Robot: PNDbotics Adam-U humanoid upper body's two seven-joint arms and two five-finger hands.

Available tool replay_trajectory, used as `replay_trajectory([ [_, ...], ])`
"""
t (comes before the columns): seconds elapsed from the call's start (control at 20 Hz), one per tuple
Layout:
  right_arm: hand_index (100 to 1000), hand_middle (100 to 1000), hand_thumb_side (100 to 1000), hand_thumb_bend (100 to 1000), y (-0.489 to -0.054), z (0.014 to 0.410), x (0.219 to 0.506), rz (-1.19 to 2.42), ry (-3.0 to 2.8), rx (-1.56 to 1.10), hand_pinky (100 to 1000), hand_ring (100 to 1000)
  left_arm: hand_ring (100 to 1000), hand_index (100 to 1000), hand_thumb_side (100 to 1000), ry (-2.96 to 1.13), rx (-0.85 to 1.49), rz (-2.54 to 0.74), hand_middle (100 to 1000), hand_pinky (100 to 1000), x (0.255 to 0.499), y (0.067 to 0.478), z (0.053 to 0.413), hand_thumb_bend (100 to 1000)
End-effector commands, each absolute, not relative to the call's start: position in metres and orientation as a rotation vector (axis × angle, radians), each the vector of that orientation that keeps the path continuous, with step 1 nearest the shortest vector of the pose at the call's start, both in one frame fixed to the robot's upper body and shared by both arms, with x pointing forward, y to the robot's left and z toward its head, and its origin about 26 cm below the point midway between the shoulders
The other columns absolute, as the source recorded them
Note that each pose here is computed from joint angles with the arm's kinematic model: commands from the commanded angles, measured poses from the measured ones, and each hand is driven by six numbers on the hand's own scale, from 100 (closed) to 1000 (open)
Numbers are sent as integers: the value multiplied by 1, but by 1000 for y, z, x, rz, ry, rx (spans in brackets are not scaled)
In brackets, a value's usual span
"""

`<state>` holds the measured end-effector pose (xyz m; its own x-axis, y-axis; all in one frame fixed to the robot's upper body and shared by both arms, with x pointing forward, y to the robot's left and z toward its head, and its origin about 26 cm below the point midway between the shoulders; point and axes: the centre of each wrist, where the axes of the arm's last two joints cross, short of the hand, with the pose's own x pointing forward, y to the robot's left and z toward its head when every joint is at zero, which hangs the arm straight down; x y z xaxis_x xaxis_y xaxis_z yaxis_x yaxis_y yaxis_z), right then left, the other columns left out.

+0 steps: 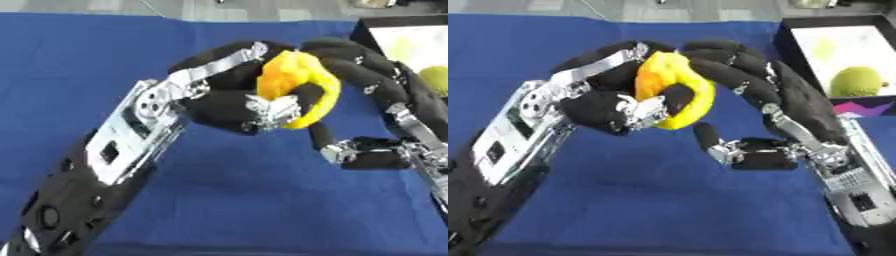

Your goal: Pick up the objects with one hand, pass them to the other hand, and then place them into the box on the other side of the table.

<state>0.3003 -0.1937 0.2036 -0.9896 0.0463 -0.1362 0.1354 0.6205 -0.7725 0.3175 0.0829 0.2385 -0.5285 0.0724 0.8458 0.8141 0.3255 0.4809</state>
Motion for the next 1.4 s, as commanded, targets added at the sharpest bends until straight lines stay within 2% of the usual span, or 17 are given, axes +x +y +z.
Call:
replay_trajectory([
  [0.05, 1000, 892, 100, 100, -197, 210, 298, -1332, 2686, 185, 932, 938, 366, 660, 414, -1893, -777, -1211, 380, 526, 323, 89, 247, 100],
  [1.1, 1000, 914, 100, 100, -191, 222, 300, -1297, 2657, 244, 930, 933, 365, 661, 403, -1800, -863, -1368, 377, 530, 311, 67, 245, 100],
  [1.4, 993, 854, 100, 100, -189, 224, 300, -1262, 2668, 244, 902, 895, 367, 665, 407, -1772, -868, -1400, 378, 532, 307, 62, 243, 100],
])
